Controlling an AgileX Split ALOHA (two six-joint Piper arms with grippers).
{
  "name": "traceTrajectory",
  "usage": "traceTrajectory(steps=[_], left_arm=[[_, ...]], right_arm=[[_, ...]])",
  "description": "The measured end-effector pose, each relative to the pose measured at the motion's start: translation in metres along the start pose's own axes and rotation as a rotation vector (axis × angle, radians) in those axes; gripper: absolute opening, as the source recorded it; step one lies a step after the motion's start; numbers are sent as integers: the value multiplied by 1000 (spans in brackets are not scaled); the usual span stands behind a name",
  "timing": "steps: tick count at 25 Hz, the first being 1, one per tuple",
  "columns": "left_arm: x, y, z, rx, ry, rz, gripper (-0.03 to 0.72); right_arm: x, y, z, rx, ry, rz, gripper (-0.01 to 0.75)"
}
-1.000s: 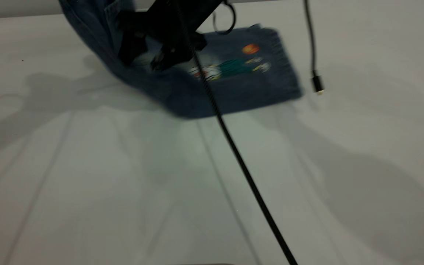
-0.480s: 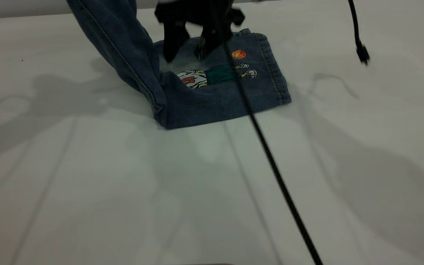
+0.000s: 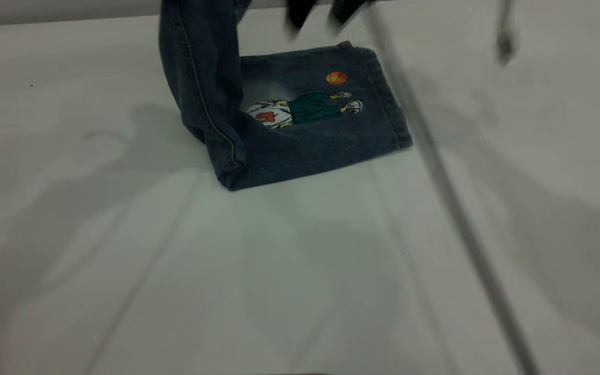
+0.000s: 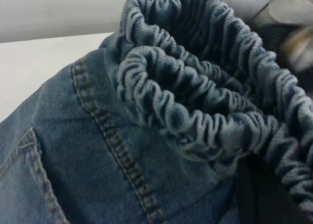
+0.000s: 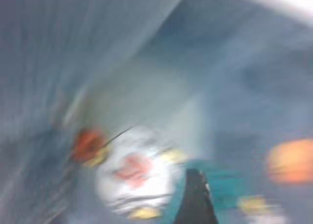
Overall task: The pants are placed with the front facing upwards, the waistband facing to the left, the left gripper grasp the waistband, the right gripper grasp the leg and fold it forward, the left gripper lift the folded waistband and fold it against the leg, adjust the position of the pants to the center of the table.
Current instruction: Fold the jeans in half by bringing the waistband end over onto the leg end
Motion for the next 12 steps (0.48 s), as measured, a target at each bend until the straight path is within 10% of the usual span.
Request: traceTrajectory(steps=[12], left_arm=[[-59, -59, -4, 15, 120, 105, 101]], right_arm=[[152, 42, -69, -58, -159, -248, 462]])
Point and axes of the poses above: a point on each arm's last joint axis where the gripper is mounted, x pointing back along that axis away from the gripper, z along the wrist's bending axis when the last joint is at zero, y = z × x, the point moved 6 cm from there along -x, pointing out along that axis toward the gripper, and after that the axes turned 11 degrees about x, right-handed, at the moved point
